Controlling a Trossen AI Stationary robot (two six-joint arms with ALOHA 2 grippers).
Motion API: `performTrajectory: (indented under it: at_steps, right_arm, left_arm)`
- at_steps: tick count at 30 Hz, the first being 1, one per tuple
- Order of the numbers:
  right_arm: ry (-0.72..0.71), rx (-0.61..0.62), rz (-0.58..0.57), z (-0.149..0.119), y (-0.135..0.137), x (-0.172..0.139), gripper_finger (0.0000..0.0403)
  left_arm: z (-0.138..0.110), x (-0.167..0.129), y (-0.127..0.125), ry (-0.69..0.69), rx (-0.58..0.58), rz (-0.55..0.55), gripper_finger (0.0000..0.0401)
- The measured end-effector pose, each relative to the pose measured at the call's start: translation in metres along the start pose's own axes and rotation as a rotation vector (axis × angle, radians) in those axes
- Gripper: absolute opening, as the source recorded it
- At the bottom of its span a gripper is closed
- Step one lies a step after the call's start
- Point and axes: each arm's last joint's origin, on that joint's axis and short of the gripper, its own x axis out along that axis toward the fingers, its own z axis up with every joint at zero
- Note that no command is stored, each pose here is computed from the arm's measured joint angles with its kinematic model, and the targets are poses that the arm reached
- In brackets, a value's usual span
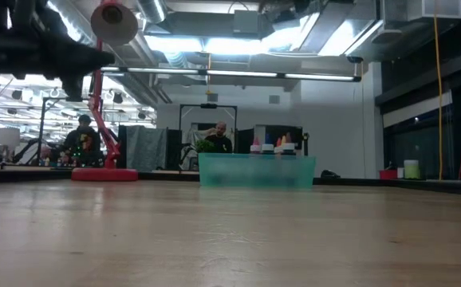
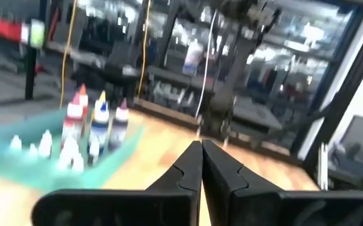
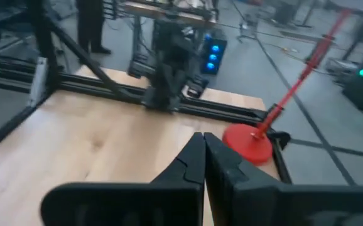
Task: Pick & Place food coloring
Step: Return to Home Position
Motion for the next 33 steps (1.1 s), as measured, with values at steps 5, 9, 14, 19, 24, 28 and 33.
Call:
performTrajectory:
  at_steps: [5,9,14,19,24,28,33]
  right_arm:
    - [-0.096,0.000,0.090,-0.010,0.010,0.007,0.0003]
    - [-0.243,0.040,0.131,-0.041,0.023,0.010,0.0004]
    - [-0.389,0.158,0.139,-0.086,0.052,-0.014,0.0003]
    - [-0.500,0.179,0.064,-0.116,0.082,-0.061,0.0002]
    - [-0.624,0.177,0.072,-0.146,0.097,-0.097,0.0002]
    - [-0.687,0.162,0.058,-0.175,0.104,-0.111,0.0002]
    - [-0.693,0.172,0.039,-0.195,0.109,-0.121,0.0002]
  left_arm:
    - [-0.009,0.000,0.001,0.108,-0.036,-0.038,0.0012]
    - [-0.010,0.000,-0.001,0.122,-0.028,-0.078,0.0009]
    - [-0.010,0.000,-0.001,0.127,-0.117,-0.072,0.0006]
    - [-0.010,0.000,-0.001,0.125,-0.103,-0.074,0.0010]
    - [-0.010,0.000,-0.001,0.125,-0.109,-0.074,0.0009]
    - [-0.010,0.000,-0.001,0.126,-0.109,-0.074,0.0006]
    - [-0.010,0.000,-0.001,0.126,-0.110,-0.074,0.0010]
